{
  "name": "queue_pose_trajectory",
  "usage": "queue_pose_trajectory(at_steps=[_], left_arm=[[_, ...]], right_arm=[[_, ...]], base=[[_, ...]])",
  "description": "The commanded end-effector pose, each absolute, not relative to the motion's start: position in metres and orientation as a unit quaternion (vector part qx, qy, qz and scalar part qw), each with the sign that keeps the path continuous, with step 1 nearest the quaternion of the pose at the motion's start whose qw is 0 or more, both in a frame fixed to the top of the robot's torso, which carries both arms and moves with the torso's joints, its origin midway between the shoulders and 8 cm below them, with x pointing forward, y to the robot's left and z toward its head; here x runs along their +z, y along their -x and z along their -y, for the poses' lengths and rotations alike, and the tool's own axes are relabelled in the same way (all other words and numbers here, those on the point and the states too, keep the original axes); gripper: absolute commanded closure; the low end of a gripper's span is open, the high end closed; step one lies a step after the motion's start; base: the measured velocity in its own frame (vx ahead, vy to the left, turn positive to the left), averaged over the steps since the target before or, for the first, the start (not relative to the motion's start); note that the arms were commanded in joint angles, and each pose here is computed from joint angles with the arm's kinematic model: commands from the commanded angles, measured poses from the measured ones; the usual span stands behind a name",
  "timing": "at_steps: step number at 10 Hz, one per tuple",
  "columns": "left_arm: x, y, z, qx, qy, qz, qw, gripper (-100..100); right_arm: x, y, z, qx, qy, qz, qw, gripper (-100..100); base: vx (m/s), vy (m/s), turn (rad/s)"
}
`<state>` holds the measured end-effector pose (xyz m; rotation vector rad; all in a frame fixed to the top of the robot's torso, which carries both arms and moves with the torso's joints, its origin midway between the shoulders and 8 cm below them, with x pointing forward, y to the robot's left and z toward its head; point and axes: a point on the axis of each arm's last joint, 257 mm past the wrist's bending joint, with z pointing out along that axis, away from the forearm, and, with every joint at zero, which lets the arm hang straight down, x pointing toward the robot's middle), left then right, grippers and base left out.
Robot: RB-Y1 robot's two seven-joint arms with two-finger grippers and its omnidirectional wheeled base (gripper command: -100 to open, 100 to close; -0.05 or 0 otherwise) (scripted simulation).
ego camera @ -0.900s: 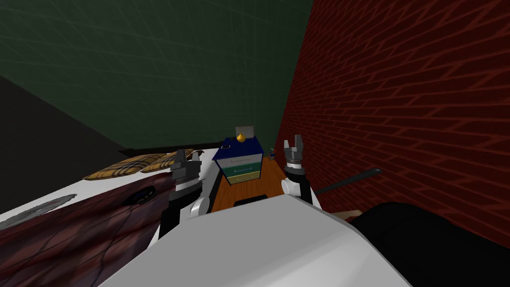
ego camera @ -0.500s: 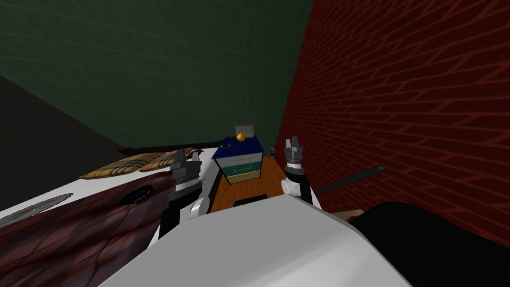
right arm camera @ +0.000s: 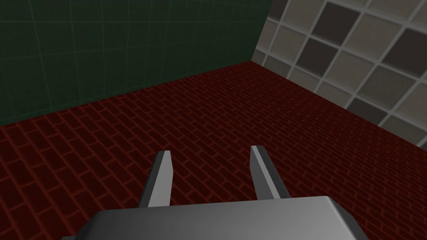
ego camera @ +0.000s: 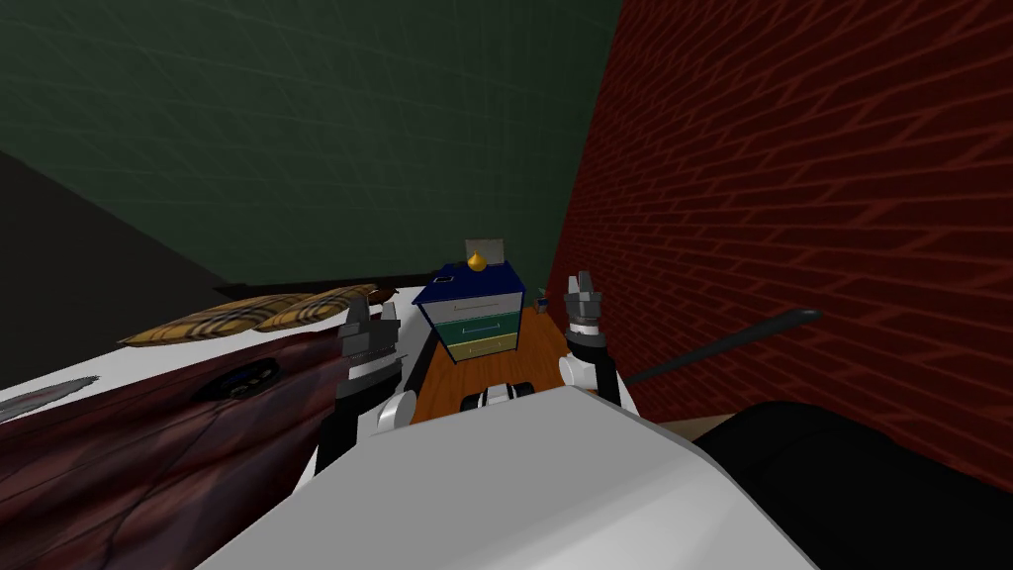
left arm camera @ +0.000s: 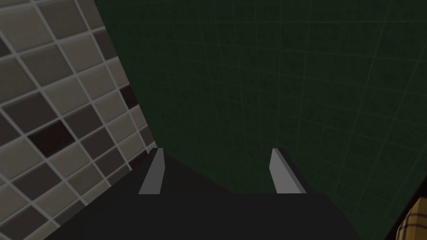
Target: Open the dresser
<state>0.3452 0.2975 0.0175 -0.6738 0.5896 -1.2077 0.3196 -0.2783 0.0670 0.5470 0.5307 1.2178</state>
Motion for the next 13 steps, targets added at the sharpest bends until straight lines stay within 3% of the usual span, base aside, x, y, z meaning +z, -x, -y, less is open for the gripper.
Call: queue_pose_trajectory(at_steps=[1, 13], left_arm=[[0.015, -0.347, -0.295, -0.548, 0.296, -0.28, 0.73, -100], [-0.048, -0.367, -0.293, -0.526, 0.248, -0.354, 0.733, -100]], right_arm=[[0.067, -0.32, 0.278, 0.558, -0.251, -0.243, 0.753, 0], [0.067, -0.32, 0.278, 0.558, -0.251, -0.243, 0.753, 0]], base=[[0.011, 0.001, -0.001], [0.042, 0.001, -0.005]])
